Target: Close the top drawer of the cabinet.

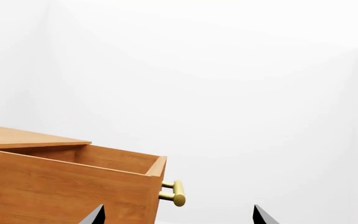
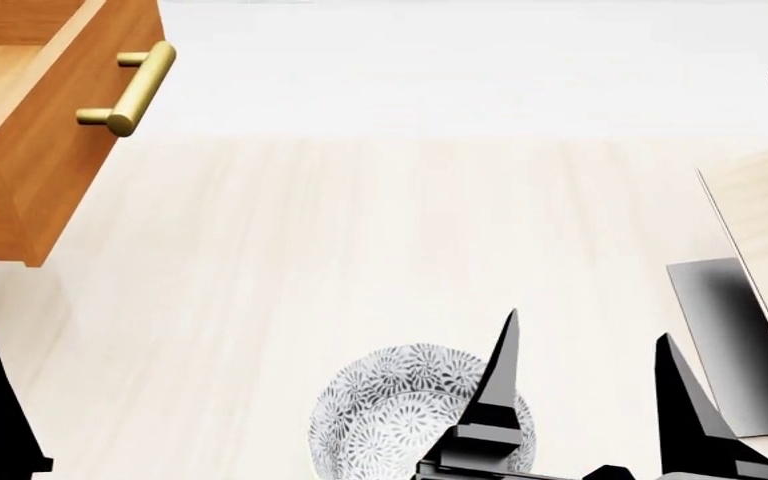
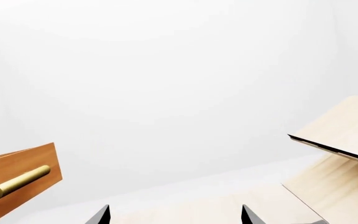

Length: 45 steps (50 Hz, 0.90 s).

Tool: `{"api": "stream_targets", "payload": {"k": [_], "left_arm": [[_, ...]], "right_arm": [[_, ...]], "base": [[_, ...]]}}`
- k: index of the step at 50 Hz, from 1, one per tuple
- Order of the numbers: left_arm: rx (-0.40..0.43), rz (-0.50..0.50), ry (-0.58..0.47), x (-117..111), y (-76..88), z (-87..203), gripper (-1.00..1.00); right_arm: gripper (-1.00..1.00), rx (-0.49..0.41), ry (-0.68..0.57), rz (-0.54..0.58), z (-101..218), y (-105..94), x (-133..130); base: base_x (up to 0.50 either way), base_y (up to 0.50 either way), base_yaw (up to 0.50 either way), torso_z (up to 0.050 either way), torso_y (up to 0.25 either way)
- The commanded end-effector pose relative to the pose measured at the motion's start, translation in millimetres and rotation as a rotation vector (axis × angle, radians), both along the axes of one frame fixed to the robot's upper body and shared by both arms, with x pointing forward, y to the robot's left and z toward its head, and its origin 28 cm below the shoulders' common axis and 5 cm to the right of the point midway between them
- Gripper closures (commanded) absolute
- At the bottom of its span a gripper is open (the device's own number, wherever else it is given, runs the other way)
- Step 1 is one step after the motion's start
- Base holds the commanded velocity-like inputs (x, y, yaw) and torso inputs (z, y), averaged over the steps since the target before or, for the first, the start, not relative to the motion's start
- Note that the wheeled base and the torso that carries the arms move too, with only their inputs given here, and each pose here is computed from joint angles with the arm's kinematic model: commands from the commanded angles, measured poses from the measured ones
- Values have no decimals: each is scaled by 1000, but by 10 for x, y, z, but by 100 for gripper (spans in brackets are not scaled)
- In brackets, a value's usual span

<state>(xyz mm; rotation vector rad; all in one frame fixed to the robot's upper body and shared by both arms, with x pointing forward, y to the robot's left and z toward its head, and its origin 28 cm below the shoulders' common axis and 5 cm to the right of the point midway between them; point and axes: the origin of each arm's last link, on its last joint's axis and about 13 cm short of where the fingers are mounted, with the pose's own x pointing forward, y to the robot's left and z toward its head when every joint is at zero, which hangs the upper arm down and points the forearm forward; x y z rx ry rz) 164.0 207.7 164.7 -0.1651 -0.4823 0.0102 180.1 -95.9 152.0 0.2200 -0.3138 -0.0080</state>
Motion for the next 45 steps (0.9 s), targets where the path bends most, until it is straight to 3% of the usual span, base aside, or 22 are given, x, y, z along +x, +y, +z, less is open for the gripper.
{"api": "stream_targets", "payload": {"k": [1, 19, 23, 24, 25, 26, 28, 29, 39, 45], "left_arm": [[2, 0, 6, -2, -4, 0, -100], [3, -2, 23, 30, -17, -36, -100], [13, -38, 47, 180, -96, -58, -100], [-31, -293, 181, 443, -595, -123, -100], [-29, -453, 156, 640, -1024, -18, -100], [44, -459, 149, 913, -1135, 68, -100], [148, -386, 124, 1494, -1149, 417, -100], [177, -376, -9, 1593, -1158, 857, -100], [256, -348, 53, 2047, -1225, 753, -100], [232, -322, 81, 2191, -1204, 768, -100]], "right_arm": [[-100, 7, -3, 8, 2, 12, -5], [-100, 4, -10, 17, 0, 16, -9], [-100, 3, -8, 24, -2, 16, -3], [-100, 32, -86, -7, 279, -75, -141], [-100, 33, -90, -7, 302, -80, -154], [-100, 33, -92, -7, 307, -83, -157], [-100, 35, -94, -9, 310, -90, -159], [-100, 36, -93, -9, 309, -92, -158], [-100, 43, -90, 3, 304, -76, -150], [-100, 49, -87, 1, 290, -89, -145]], "base": [[0, 0, 0, 0, 0], [0, 0, 0, 0, 0], [0, 0, 0, 0, 0], [0, 0, 0, 0, 0], [0, 0, 0, 0, 0], [0, 0, 0, 0, 0], [0, 0, 0, 0, 0], [0, 0, 0, 0, 0], [0, 0, 0, 0, 0], [0, 0, 0, 0, 0]]}}
